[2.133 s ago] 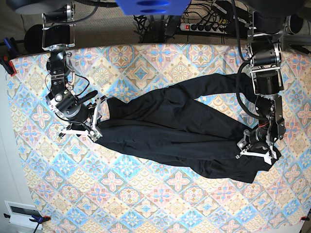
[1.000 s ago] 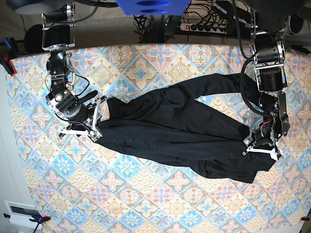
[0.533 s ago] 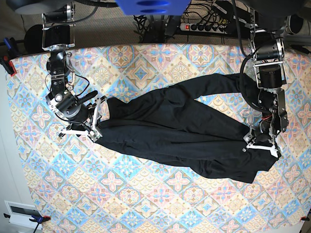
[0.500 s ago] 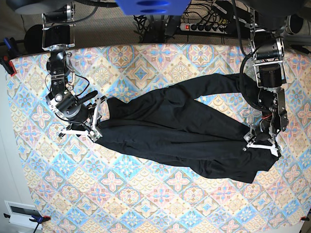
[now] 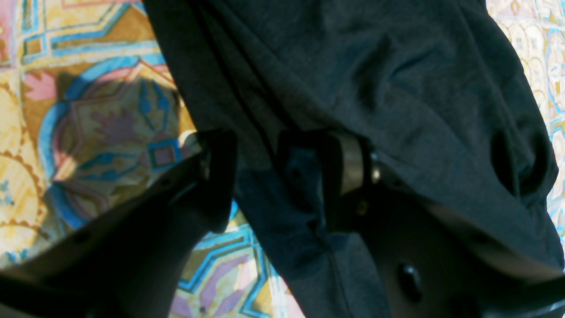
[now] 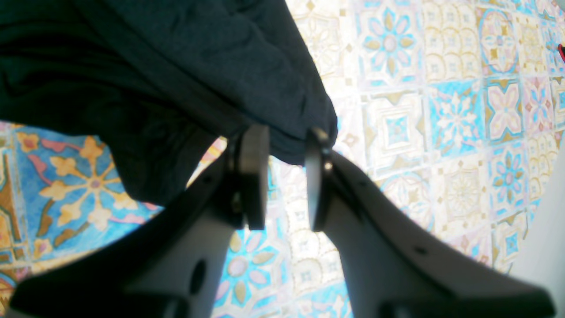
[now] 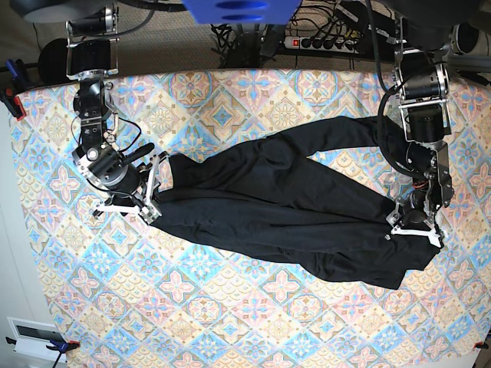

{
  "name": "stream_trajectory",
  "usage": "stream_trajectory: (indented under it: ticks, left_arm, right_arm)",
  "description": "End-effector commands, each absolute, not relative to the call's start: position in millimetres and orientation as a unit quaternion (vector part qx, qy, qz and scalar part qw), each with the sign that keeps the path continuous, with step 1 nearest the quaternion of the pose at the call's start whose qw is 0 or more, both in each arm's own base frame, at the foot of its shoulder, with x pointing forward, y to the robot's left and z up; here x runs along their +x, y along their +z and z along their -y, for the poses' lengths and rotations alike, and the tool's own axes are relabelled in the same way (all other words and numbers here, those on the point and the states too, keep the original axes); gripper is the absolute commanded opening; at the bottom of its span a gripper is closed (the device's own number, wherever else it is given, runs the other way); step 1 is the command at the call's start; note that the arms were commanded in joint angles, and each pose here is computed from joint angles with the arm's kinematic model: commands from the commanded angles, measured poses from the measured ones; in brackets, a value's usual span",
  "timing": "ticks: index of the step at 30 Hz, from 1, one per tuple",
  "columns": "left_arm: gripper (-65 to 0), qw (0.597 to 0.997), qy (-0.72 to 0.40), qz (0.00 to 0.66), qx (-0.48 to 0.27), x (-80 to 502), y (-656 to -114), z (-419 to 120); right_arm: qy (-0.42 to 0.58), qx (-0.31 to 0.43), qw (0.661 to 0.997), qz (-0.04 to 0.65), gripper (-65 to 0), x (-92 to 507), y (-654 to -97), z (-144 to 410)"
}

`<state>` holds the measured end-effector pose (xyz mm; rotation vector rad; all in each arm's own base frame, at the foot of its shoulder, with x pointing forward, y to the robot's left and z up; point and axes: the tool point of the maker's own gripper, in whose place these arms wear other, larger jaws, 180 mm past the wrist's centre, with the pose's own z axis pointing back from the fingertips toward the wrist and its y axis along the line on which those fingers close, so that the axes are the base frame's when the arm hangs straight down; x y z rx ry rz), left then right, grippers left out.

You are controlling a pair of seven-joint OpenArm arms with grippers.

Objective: Layout the t-shirt on the table in an organized manner, then fold the t-shirt properly

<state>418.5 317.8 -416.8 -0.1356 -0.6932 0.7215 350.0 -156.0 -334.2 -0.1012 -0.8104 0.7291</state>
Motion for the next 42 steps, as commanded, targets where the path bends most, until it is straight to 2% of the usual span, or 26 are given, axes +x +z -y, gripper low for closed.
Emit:
stream_trajectory:
  ticks: [1,4,10,16,21,26,31,42]
  left_arm:
    - [-36.1,0.876,0.347,0.327,-0.07,420.6,-413.5,-317.0]
    - [-38.3,0.874,0.346,0.332,-0.073,425.7,-408.6,-316.3]
    - [-55.1,0.872,0.345,0.339,-0.077,431.3,-403.2,-315.0]
    - [-64.3,0.868,0.344,0.348,-0.084,440.8,-392.5,-313.8]
    - [-65.0,0.873,0.339,0.337,-0.093,438.4,-389.7,-310.9]
    - [-65.0,0.876,0.307,0.357,-0.103,438.6,-370.0,-299.3]
    - [-65.0,0.868,0.303,0.378,-0.109,421.0,-353.7,-303.7]
    - [-65.0,0.864,0.313,0.382,-0.098,357.0,-344.2,-323.6]
  right_arm:
    - [0.344,-0.053,0.843,0.41,-51.3,359.1,-317.8,157.1]
    - [0.344,-0.053,0.843,0.41,-51.3,359.1,-317.8,157.1]
    - [0.344,-0.053,0.843,0.41,-51.3,359.1,-317.8,157.1]
    - [0.344,-0.053,0.843,0.41,-51.3,359.1,-317.8,157.1]
    - [0.344,-0.052,0.843,0.409,-51.3,358.6,-318.4,156.6]
    - [0.347,-0.051,0.843,0.408,-51.3,356.8,-319.5,154.4]
    - [0.351,-0.042,0.826,0.439,-51.3,357.5,-299.2,135.2]
    - [0.358,-0.008,0.858,0.367,-51.3,290.5,-352.0,126.9]
